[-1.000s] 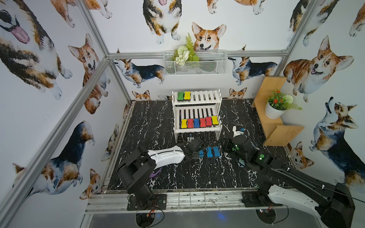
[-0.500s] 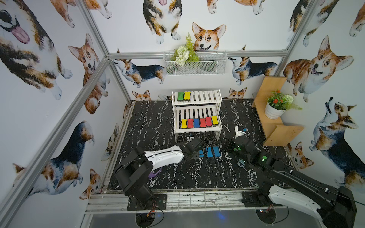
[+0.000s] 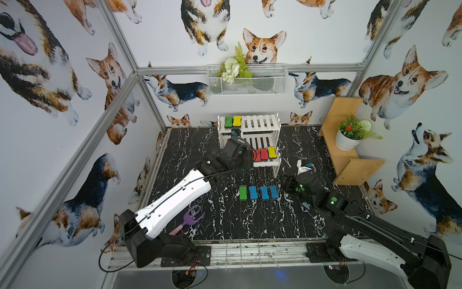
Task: Remove the whiteboard erasers from the shelf
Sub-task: Place the whiteboard eraser at the center of the board, then pick up the whiteboard eraser from the shelf.
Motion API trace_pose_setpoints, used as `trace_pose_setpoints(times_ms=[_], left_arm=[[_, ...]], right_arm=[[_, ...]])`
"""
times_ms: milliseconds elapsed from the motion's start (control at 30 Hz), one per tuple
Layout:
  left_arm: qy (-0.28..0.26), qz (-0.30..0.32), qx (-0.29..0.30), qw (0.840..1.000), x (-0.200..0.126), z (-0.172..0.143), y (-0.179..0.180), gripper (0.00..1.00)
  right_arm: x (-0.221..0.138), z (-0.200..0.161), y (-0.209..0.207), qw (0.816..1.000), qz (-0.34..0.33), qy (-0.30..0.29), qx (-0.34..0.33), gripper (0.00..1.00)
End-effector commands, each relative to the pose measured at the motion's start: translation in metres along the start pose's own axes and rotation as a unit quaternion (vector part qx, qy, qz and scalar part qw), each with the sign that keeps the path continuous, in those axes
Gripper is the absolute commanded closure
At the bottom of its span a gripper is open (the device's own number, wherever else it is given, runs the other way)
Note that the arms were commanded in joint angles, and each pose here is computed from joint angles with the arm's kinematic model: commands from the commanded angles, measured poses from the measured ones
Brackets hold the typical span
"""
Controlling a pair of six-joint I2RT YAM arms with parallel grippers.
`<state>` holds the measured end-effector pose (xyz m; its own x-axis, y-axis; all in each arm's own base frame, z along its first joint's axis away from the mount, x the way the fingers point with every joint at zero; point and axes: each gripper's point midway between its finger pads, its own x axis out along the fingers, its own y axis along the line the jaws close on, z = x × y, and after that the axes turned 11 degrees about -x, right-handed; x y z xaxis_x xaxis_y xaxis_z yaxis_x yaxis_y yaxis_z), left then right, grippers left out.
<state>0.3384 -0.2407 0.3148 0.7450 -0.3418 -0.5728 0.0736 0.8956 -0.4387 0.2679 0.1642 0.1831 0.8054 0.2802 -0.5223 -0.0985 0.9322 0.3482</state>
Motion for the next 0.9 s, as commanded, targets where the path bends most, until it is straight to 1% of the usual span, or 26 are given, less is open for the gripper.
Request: trace_pose_setpoints(times_ms=[0,100,133,267,400,500,600,867], left_arm=[[0.005,0.009,0.039,0.999,0.0,0.033,0.003,0.36],[-0.005,0.017,0.038,0.999,0.011,0.07,0.005,0.36],[-0.004,0.022,0.036,0.999,0.017,0.078,0.008,0.36],[-0.005,0.037,0.033,0.999,0.041,0.103,0.015,0.36],[-0.023,0.039,0.043,0.998,0.055,0.12,0.008,0.36],[-0.027,0.041,0.046,0.998,0.066,0.126,0.005,0.36],[-0.026,0.055,0.046,0.997,0.078,0.127,0.01,0.37],[-0.017,0.063,0.049,0.997,0.103,0.12,0.014,0.37]], right_arm=[[0.001,0.002,0.002,1.0,0.002,-0.001,-0.001,0.41],[0.001,0.002,0.002,1.0,0.001,0.001,-0.002,0.41],[0.001,0.002,0.001,1.0,-0.001,0.001,-0.003,0.41],[0.001,0.004,0.001,1.0,-0.003,0.001,-0.004,0.41],[0.001,0.006,0.001,1.0,-0.005,0.0,-0.006,0.41],[0.001,0.005,0.001,1.0,-0.007,0.001,-0.005,0.41],[0.001,0.004,-0.001,1.0,-0.008,0.001,-0.004,0.41],[0.0,0.003,-0.002,1.0,-0.011,0.003,-0.004,0.41]])
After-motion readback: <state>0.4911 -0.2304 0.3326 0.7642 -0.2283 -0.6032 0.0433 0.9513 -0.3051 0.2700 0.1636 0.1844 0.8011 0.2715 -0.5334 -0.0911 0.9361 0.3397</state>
